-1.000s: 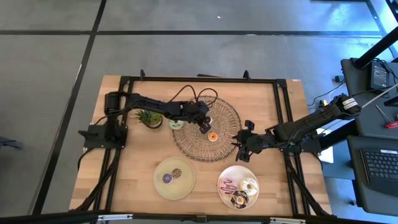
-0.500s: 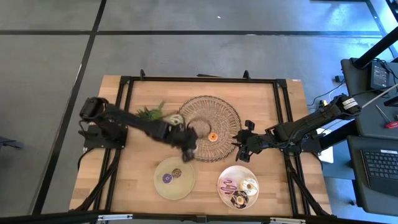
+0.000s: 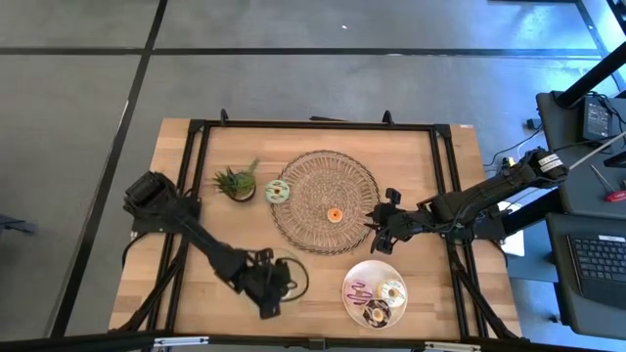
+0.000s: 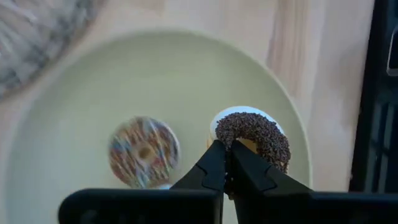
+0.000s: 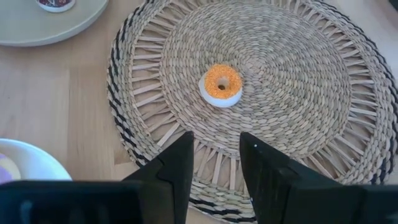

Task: Pick & Place donuts
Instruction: Put the small black donut on the light gray plate

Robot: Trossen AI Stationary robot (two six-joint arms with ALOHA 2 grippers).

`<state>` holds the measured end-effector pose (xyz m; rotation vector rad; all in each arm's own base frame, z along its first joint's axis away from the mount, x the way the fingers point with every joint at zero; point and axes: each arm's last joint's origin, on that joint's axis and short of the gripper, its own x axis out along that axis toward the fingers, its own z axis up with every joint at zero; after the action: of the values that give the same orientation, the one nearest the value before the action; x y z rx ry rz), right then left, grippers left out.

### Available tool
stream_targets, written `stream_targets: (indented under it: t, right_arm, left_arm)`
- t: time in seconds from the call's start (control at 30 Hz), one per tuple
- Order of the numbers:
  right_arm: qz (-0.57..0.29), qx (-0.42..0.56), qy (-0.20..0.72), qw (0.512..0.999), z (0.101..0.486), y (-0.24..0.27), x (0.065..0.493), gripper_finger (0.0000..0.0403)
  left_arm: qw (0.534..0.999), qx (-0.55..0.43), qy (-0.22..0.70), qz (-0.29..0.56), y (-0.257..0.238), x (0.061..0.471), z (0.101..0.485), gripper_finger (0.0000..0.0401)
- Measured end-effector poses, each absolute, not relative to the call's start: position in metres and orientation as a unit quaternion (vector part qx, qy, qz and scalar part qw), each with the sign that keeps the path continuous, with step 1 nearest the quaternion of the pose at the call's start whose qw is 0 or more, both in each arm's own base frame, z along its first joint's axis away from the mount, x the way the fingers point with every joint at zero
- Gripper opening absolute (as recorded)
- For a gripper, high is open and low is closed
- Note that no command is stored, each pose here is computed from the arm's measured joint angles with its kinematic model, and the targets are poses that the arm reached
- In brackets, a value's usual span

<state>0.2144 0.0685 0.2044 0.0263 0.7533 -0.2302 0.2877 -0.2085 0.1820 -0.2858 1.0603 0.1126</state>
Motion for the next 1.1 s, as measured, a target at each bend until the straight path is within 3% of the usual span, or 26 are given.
stream_targets:
  t: [0.3, 1.1]
  right_arm:
    - [-0.117, 0.028, 0.359, 0.926, 0.205, 0.069, 0.215, 0.0132]
    - [-0.107, 0.003, 0.360, 0.927, 0.206, 0.068, 0.216, 0.0132]
  left_arm:
    - [0.833, -0.134, 0.533, 0.068, -0.220, 0.283, 0.161, 0.0009]
    - [0.836, -0.118, 0.530, 0.075, -0.216, 0.285, 0.159, 0.0039]
